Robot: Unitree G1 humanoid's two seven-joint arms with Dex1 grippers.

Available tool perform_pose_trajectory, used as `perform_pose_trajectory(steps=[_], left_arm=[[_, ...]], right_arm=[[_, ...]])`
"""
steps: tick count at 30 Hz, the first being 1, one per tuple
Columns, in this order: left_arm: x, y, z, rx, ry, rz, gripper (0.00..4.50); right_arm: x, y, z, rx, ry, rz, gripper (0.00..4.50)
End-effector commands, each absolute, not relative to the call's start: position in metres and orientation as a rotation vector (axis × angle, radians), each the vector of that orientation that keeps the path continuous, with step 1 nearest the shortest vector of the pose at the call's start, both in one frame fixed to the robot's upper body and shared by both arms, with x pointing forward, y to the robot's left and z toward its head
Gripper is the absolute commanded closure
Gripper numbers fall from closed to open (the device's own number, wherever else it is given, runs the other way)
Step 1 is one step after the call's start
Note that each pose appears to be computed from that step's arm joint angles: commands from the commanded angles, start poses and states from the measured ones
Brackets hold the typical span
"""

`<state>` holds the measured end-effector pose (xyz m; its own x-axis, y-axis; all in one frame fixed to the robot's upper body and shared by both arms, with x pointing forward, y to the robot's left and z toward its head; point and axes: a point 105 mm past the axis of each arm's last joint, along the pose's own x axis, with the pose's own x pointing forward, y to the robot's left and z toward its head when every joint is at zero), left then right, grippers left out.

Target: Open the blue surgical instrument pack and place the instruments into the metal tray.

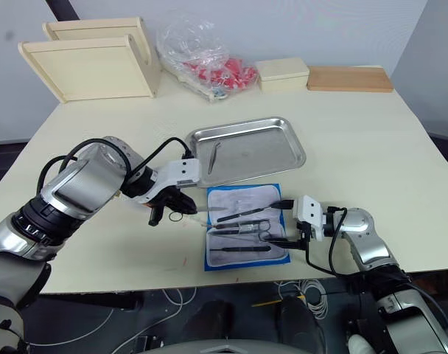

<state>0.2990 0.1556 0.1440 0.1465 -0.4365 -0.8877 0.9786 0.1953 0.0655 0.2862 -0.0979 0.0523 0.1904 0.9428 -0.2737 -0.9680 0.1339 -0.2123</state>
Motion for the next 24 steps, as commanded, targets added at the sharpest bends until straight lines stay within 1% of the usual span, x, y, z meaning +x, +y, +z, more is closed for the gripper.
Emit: perform_pose_trajectory(steps=[1,7,13,17,24], left_arm=[[0.298,0.155,0.161,0.814,0.8,-1.182,4.43],[0.301,0.153,0.177,0.772,0.727,-1.144,4.43],[0.318,0.142,0.188,0.674,0.609,-1.042,4.43],[0.325,0.13,0.189,0.609,0.558,-0.994,4.43],[0.346,0.108,0.189,0.503,0.44,-0.843,4.43]], right_arm=[[0.271,-0.102,0.014,-0.392,0.256,1.416,0.0],[0.272,-0.102,0.014,-0.395,0.257,1.416,0.0],[0.271,-0.102,0.013,-0.395,0.26,1.419,0.0],[0.271,-0.102,0.013,-0.395,0.26,1.42,0.0],[0.272,-0.103,0.013,-0.396,0.263,1.416,0.0]])
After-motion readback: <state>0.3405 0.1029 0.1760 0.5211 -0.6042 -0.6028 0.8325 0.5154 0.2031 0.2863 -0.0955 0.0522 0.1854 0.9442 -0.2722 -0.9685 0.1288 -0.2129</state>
